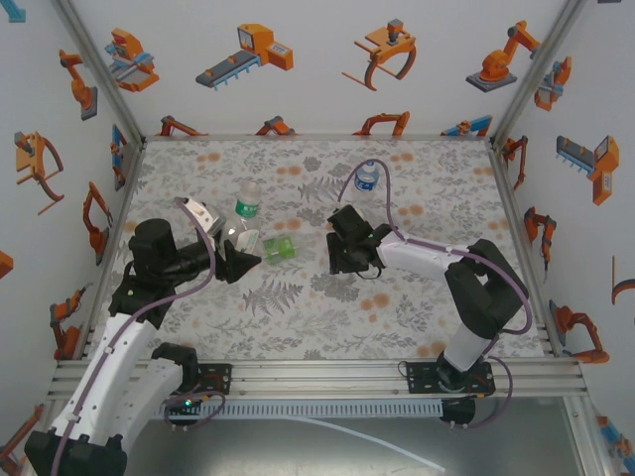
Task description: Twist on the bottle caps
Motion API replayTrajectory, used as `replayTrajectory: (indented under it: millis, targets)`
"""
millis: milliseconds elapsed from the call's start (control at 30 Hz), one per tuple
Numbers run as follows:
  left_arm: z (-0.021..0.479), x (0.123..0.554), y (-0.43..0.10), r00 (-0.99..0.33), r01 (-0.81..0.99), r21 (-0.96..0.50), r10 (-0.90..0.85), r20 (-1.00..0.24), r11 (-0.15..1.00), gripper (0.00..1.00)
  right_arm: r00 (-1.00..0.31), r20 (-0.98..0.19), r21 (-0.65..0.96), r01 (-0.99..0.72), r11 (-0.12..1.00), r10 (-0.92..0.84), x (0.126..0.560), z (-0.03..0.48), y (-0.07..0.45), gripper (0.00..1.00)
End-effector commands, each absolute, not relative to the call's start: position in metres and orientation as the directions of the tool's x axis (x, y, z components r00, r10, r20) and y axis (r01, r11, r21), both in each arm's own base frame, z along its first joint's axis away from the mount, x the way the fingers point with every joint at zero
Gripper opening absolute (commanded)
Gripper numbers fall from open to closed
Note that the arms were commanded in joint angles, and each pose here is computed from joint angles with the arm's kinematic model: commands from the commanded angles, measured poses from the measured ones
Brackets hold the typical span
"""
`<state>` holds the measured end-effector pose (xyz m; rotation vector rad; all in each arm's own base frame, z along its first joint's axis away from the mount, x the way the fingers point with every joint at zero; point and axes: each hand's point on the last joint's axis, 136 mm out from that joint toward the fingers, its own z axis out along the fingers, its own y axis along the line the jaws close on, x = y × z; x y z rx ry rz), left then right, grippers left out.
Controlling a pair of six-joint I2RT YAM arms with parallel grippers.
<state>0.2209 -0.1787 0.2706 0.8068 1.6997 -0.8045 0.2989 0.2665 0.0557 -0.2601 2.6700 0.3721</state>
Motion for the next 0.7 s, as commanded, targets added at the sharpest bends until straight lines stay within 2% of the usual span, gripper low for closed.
replayTrajectory:
  millis: [0,667]
  targets:
    - [0.273,0.220,-0.180,-0.211,0.836,-0.106,0.138,-0.968,0.538,0.00,-0.885,-0.450,0.193,-0.229,0.954,-0.122,0.306,0.061,0.263,0.48]
    - [0.271,0.220,-0.181,-0.220,0.838,-0.113,0.140,-0.965,0.533,0.00,-0.895,-0.426,0.178,-0.224,0.958,-0.130,0.304,0.050,0.261,0.50]
